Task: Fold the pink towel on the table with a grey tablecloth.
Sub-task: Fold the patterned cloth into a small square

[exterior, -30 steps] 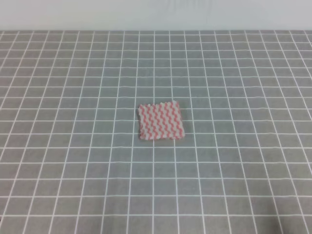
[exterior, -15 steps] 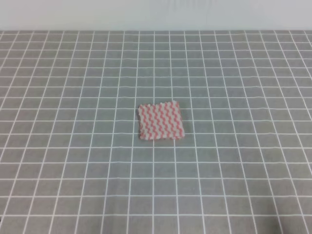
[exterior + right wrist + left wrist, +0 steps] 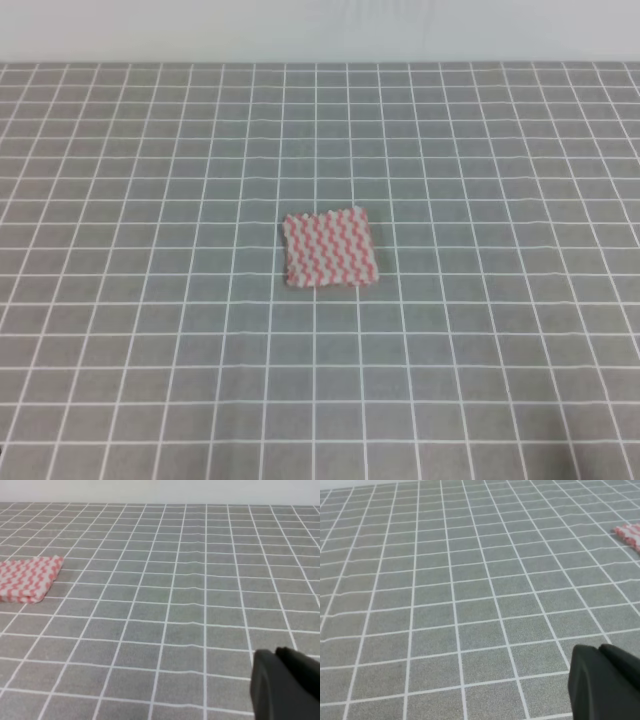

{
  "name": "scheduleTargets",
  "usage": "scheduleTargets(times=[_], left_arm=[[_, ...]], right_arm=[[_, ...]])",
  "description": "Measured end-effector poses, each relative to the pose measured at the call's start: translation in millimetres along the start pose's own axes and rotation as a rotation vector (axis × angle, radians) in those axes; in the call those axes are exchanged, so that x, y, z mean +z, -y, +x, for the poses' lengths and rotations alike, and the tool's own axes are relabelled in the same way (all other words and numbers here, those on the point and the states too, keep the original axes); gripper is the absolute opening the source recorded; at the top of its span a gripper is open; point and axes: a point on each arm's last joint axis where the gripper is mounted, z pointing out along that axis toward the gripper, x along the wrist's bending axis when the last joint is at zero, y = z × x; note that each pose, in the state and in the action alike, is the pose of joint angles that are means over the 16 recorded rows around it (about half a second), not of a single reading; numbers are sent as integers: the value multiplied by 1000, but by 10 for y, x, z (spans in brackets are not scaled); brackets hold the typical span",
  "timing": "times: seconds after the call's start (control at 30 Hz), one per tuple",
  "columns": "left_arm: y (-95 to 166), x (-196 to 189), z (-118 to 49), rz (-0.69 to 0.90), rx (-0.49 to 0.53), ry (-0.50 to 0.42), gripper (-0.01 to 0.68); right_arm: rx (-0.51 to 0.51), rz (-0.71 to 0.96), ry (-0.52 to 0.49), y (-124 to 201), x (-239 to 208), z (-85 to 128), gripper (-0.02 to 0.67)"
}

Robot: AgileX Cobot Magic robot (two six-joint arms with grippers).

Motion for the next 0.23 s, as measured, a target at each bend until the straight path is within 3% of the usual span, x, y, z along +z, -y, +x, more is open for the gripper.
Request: scheduleTargets(times=[0.23], left_arm=[[-1,-3,0,-2,0,0,-3]], right_arm=[[0,0,0,-1,-1,0,-16]])
